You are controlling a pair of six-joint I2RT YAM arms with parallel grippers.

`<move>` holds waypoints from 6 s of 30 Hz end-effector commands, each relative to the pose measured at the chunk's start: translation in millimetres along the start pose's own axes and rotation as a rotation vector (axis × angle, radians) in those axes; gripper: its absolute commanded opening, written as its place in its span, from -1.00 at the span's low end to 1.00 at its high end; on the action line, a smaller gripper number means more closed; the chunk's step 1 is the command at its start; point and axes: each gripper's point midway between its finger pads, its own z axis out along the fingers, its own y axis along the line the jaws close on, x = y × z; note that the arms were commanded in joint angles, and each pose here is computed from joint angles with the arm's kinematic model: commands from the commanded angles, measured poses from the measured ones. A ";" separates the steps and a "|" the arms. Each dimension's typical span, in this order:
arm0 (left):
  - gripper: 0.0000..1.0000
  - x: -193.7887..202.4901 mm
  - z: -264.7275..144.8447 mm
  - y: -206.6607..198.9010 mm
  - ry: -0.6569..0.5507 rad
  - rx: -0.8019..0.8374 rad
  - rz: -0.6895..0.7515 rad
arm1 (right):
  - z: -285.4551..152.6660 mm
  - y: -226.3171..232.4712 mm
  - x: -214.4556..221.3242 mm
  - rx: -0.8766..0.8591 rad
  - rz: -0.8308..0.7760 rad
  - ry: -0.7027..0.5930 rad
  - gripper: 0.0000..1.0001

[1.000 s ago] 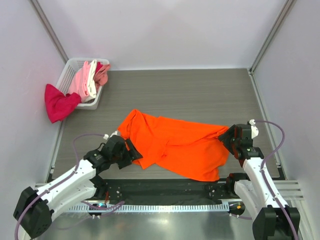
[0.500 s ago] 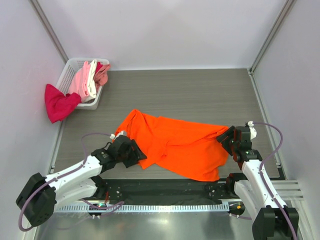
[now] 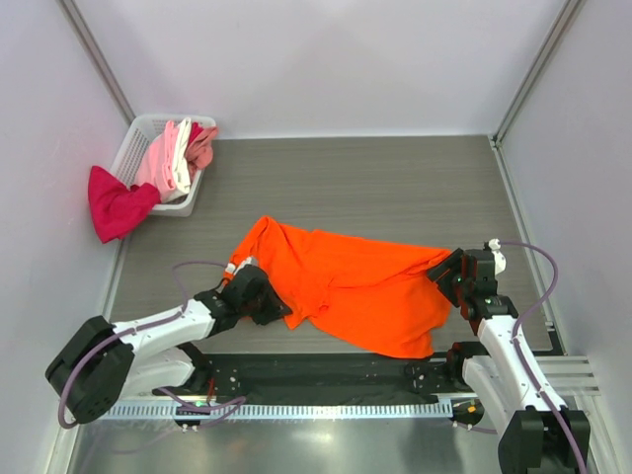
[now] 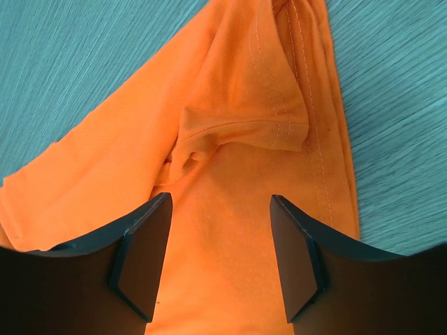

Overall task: Fold and stack the t-shirts
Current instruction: Flatten the tshirt out

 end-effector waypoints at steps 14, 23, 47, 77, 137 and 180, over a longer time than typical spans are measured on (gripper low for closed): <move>-1.00 -12.4 -34.6 -43.2 -0.031 0.128 0.047 | 0.1 8.0 -7.7 -0.028 -0.011 -0.020 0.28; -1.00 -82.6 -77.5 -77.5 -0.132 0.176 0.064 | 0.5 7.4 -7.3 -0.013 -0.033 -0.002 0.35; -1.00 -215.5 -156.1 -128.7 -0.288 0.268 0.022 | 13.0 36.9 -15.3 -0.063 -0.110 0.086 0.03; -1.00 -233.8 -160.0 -122.2 -0.308 0.251 0.009 | 52.0 69.0 -44.6 -0.028 -0.079 0.118 -0.98; -1.00 -436.7 -278.5 -260.4 -0.641 0.696 -0.141 | -116.9 253.3 -281.0 -0.301 -0.080 -0.420 -0.98; -1.00 -137.6 -106.6 -8.8 -0.345 0.300 -0.214 | -17.8 3.0 -67.2 0.036 0.143 -0.097 -0.98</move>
